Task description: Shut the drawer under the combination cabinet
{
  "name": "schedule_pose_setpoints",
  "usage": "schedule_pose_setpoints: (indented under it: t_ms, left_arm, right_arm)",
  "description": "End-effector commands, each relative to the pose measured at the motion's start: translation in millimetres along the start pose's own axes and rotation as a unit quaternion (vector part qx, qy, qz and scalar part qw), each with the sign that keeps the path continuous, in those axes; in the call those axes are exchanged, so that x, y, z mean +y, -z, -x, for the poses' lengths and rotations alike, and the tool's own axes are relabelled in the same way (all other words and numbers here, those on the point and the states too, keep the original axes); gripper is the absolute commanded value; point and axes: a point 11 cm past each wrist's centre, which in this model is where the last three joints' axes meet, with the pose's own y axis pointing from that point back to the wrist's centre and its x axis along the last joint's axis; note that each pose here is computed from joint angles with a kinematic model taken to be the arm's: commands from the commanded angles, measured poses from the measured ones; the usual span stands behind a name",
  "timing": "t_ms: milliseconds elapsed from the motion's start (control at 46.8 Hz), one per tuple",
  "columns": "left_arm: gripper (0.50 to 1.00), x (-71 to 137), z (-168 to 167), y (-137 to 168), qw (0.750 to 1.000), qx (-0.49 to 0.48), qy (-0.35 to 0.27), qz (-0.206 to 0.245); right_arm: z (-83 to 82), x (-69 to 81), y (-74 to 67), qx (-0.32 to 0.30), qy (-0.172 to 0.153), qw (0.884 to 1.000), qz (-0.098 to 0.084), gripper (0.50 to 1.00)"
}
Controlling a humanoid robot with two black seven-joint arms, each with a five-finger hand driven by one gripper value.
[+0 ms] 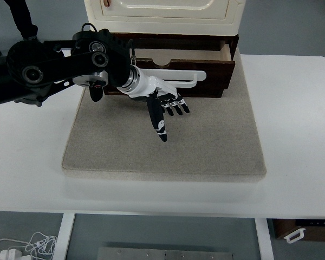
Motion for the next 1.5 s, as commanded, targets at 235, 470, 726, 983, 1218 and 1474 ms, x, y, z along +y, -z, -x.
schedule_pose_setpoints:
  t_ms: [235, 470, 726, 983, 1218, 1474]
  left_arm:
    - [1.0, 4, -21, 12, 0.999, 0.02, -0.03, -0.009]
    - [1.0, 6, -32, 17, 0.998, 0.032, -0.043, -0.013]
    - [1.0, 14, -51, 21, 0.996, 0.033, -0.075, -0.017]
    - [1.0, 15, -55, 24, 0.996, 0.038, -0.082, -0.019]
    - [1.0, 15, -55, 23, 0.996, 0.039, -0.081, -0.015]
    - [1.0, 8, -34, 7, 0.999, 0.012, -0.037, 0.004]
  right_arm:
    - [0.0, 0.0, -0.5, 0.0, 0.0, 1.0, 0.0, 0.952]
    - [0.0, 0.0, -0.5, 0.0, 0.0, 1.0, 0.0, 0.952]
    - [0.0, 0.0, 0.4, 0.0, 0.0, 1.0, 0.0, 0.952]
    - [0.0, 0.0, -0.5, 0.0, 0.0, 1.0, 0.0, 0.952]
    - [0.0, 0.0, 0.4, 0.0, 0.0, 1.0, 0.0, 0.952]
    - [0.0, 0.0, 0.4, 0.0, 0.0, 1.0, 0.0, 0.952]
